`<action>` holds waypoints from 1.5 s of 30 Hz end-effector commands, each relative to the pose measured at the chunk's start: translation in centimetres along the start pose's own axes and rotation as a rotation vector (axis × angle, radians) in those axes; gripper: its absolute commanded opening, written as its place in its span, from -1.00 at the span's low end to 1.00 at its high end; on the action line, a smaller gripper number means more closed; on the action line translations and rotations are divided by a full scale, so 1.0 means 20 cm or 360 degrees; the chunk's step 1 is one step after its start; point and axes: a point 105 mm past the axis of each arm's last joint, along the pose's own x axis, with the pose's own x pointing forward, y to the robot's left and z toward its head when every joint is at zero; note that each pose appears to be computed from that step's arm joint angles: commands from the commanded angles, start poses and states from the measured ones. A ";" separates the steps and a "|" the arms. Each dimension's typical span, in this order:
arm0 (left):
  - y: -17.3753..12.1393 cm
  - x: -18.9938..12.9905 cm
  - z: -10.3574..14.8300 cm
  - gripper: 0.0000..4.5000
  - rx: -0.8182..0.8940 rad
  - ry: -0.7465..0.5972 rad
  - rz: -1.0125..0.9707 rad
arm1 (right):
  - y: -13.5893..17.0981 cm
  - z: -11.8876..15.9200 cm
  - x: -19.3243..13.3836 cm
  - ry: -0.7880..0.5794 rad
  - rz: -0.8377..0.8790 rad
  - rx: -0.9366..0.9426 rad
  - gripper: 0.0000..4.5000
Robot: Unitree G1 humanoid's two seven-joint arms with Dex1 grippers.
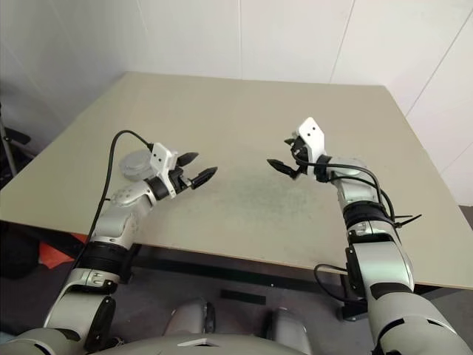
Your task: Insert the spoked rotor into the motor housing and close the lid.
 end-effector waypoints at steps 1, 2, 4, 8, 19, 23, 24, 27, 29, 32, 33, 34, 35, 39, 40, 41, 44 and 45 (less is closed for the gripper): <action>0.01 0.01 0.09 0.99 0.0076 -0.0087 0.0004 | -0.01 0.08 0.01 -0.0066 -0.0012 -0.0074 1.00; 0.01 0.01 0.09 0.99 0.0077 -0.0086 0.0004 | -0.01 0.08 0.01 -0.0064 -0.0013 -0.0075 1.00; 0.01 0.01 0.09 0.99 0.0078 -0.0088 0.0003 | 0.00 0.09 0.01 -0.0068 -0.0005 -0.0076 1.00; 0.02 0.01 0.10 0.99 0.0080 -0.0091 0.0008 | 0.00 0.10 0.02 -0.0074 -0.0010 -0.0081 1.00; 0.04 0.01 0.12 0.99 0.0071 -0.0118 0.0045 | 0.00 0.10 0.02 -0.0092 -0.0034 -0.0042 1.00; 0.04 0.02 0.15 0.99 0.0080 -0.0139 0.0053 | 0.00 0.08 0.02 -0.0080 -0.0035 -0.0037 1.00; 0.04 0.02 0.15 0.99 0.0081 -0.0144 0.0055 | 0.00 0.08 0.02 -0.0080 -0.0037 -0.0035 1.00; 0.04 0.02 0.15 0.99 0.0087 -0.0146 0.0061 | 0.00 0.07 0.01 -0.0078 -0.0046 -0.0024 1.00; 0.05 0.02 0.16 0.99 0.0093 -0.0149 0.0069 | 0.00 0.05 0.01 -0.0057 -0.0043 -0.0029 1.00; 0.06 0.01 0.16 0.99 0.0100 -0.0155 0.0083 | 0.01 0.04 0.02 -0.0043 -0.0033 -0.0038 1.00; 0.06 0.01 0.16 0.99 0.0101 -0.0154 0.0085 | 0.01 0.05 0.02 -0.0043 -0.0032 -0.0038 1.00; 0.06 0.01 0.16 0.99 0.0101 -0.0154 0.0088 | 0.01 0.05 0.02 -0.0042 -0.0032 -0.0040 1.00; 0.06 0.01 0.16 0.99 0.0102 -0.0154 0.0092 | 0.01 0.04 0.02 -0.0038 -0.0032 -0.0044 1.00; 0.07 0.02 0.16 0.99 0.0109 -0.0158 0.0106 | 0.02 0.05 0.02 -0.0037 -0.0032 -0.0055 1.00; 0.07 0.01 0.16 0.99 0.0111 -0.0159 0.0107 | 0.02 0.06 0.03 -0.0035 -0.0028 -0.0061 1.00; 0.08 0.01 0.16 0.99 0.0112 -0.0160 0.0108 | 0.02 0.06 0.03 -0.0035 -0.0025 -0.0065 1.00; 0.08 0.01 0.17 0.99 0.0114 -0.0163 0.0117 | 0.03 0.06 0.03 -0.0038 -0.0026 -0.0068 1.00; 0.08 0.01 0.17 0.99 0.0116 -0.0164 0.0124 | 0.03 0.06 0.03 -0.0036 -0.0029 -0.0068 1.00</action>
